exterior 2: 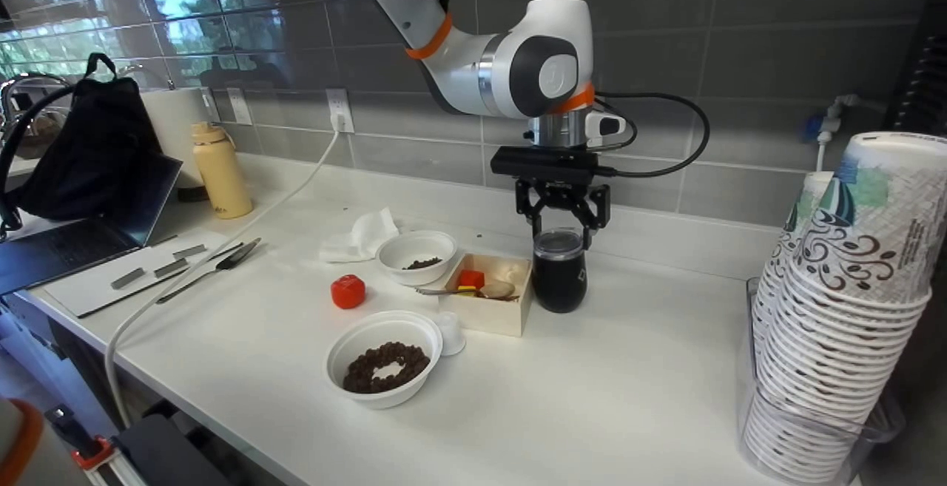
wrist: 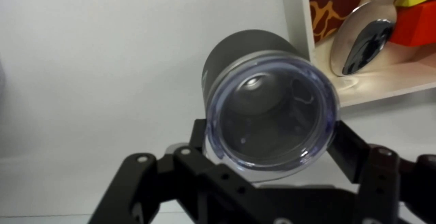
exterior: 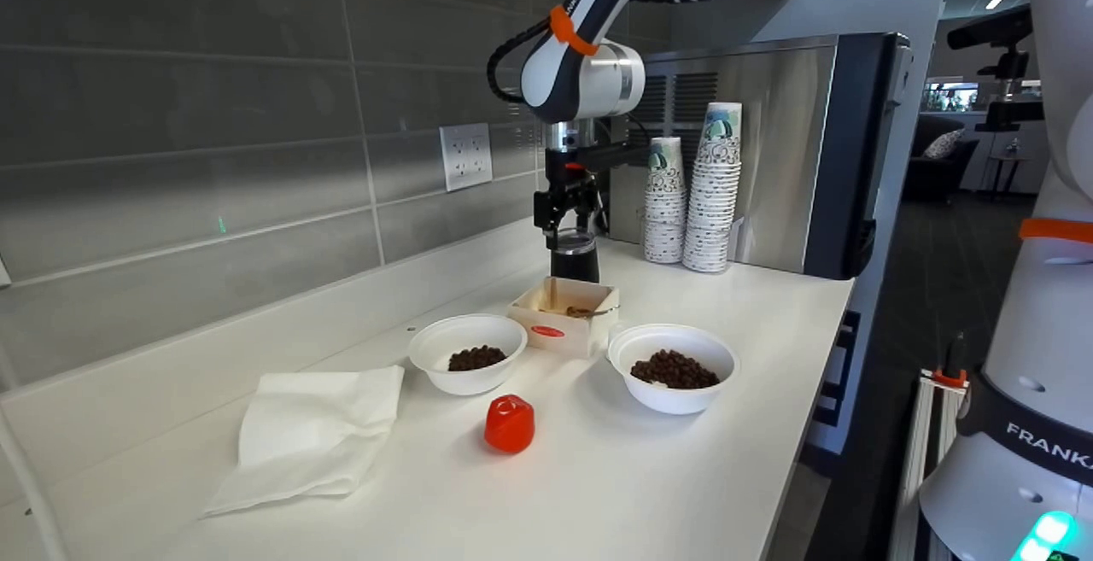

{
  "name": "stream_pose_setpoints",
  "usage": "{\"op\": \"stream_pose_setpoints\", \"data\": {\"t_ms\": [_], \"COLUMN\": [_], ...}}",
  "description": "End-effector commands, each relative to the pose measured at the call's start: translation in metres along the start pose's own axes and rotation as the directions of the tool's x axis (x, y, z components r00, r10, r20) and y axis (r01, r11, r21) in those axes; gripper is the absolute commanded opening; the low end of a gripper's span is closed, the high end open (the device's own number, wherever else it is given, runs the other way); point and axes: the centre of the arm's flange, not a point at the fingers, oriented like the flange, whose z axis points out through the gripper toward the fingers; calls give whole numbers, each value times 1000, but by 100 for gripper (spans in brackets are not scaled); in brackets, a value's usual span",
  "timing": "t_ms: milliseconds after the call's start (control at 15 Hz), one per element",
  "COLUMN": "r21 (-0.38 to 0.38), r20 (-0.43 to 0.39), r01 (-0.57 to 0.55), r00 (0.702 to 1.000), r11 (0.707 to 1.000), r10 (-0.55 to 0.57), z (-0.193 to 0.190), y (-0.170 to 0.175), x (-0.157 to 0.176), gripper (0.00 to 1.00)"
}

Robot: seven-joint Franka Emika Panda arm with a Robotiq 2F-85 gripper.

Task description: Remove the lid from the black cup

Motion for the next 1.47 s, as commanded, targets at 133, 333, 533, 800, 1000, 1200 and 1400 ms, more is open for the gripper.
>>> {"op": "stream_pose_setpoints", "data": {"t_ms": [133, 333, 533, 800, 1000, 1200, 1400], "r21": [11, 16, 6, -33, -71, -77, -78], "r20": [10, 17, 29, 78, 85, 101, 104], "r01": [20, 12, -1, -55, -63, -67, -67], "r00": [1000, 1000, 1000, 995, 994, 992, 992], "r11": [1000, 1000, 1000, 998, 995, 995, 995], "r10": [-20, -13, 1, 57, 69, 75, 75], "z": [-16, -25, -32, -28, -9, 3, 5], "y": [-3, -6, -6, -1, 4, 8, 11], "x": [-5, -8, -11, -16, -22, -27, -28], "gripper": [63, 63, 63, 63, 63, 63, 63]}}
